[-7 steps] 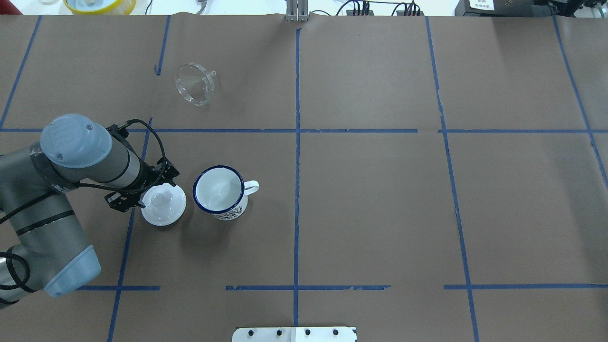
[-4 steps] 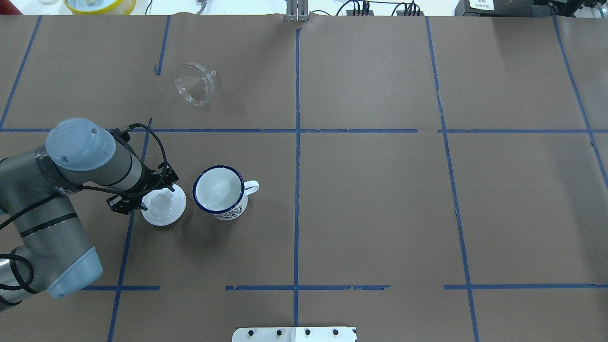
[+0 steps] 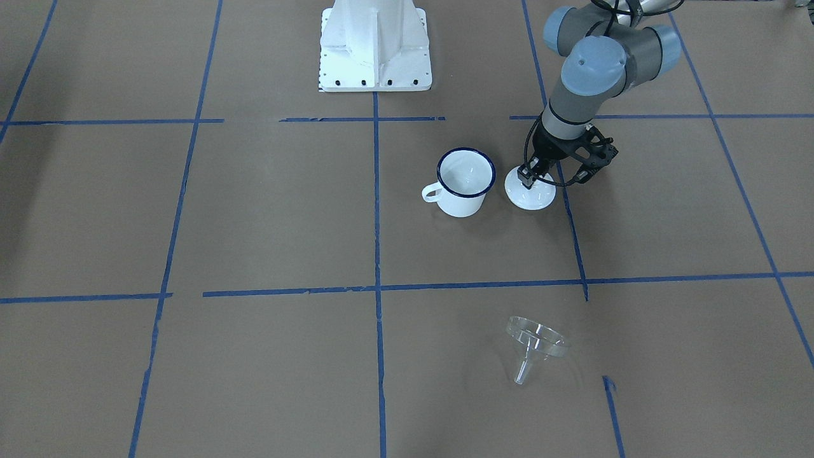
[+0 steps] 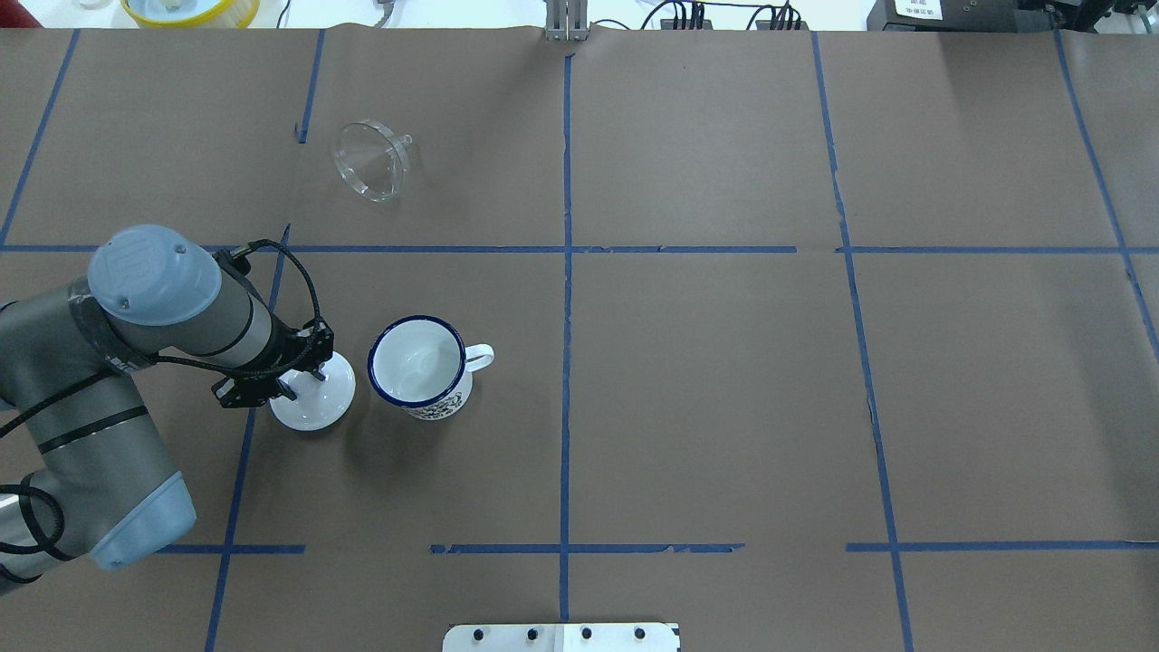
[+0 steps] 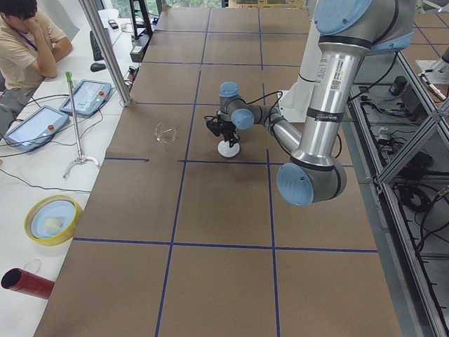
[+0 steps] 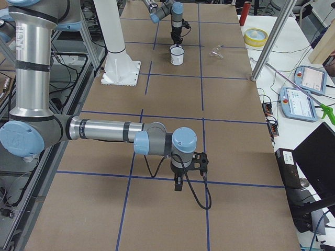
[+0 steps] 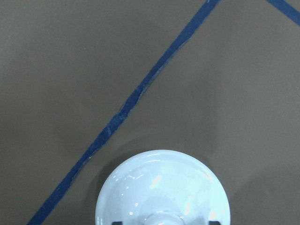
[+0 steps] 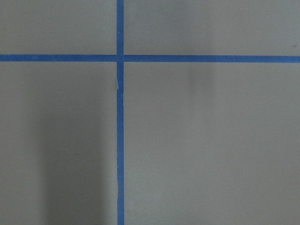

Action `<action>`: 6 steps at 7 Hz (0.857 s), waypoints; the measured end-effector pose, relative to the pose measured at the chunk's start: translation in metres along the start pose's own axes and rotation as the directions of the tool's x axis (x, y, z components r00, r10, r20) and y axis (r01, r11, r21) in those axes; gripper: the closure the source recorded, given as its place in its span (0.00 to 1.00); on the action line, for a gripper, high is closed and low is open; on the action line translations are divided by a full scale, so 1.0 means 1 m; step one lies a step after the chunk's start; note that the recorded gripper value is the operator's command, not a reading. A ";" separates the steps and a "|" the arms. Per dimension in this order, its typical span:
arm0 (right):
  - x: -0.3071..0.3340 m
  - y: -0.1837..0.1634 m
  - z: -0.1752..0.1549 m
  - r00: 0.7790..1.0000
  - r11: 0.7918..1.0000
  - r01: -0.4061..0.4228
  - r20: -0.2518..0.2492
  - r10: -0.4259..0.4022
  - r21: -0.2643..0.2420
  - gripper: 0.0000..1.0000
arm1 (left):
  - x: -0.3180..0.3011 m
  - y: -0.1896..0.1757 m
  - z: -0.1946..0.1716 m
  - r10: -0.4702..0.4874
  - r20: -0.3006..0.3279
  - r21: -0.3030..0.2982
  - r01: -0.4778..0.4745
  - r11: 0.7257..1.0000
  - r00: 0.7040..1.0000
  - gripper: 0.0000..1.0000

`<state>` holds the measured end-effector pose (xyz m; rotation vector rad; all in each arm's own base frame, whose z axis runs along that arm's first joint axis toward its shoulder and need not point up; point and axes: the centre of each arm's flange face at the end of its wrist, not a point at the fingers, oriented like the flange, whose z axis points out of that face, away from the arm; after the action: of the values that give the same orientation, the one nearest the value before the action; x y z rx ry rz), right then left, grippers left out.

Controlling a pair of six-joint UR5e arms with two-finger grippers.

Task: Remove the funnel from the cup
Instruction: 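Lower the left gripper and grasp the white lid's knob, then carry the lid over the mug with the left gripper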

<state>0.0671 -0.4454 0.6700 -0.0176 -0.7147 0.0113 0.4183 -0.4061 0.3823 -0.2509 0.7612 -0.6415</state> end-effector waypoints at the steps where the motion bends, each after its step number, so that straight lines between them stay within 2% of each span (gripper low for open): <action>1: 0.000 0.000 0.000 1.000 1.000 0.000 0.000 0.000 0.000 0.00 | 0.000 0.002 -0.001 0.000 0.002 -0.011 0.000 1.000 1.000 1.00; 3: 0.000 0.000 0.000 1.000 1.000 0.000 0.000 0.000 0.000 0.00 | 0.003 0.007 -0.022 -0.004 -0.006 -0.030 0.004 1.000 1.000 1.00; 6: 0.000 0.000 0.000 1.000 1.000 0.000 0.000 0.000 0.000 0.00 | 0.038 0.013 -0.114 -0.061 -0.023 0.010 0.061 0.998 0.998 1.00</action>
<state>0.0671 -0.4454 0.6700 -0.0176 -0.7147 0.0113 0.3639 -0.4178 0.2749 -0.2588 0.7737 -0.7068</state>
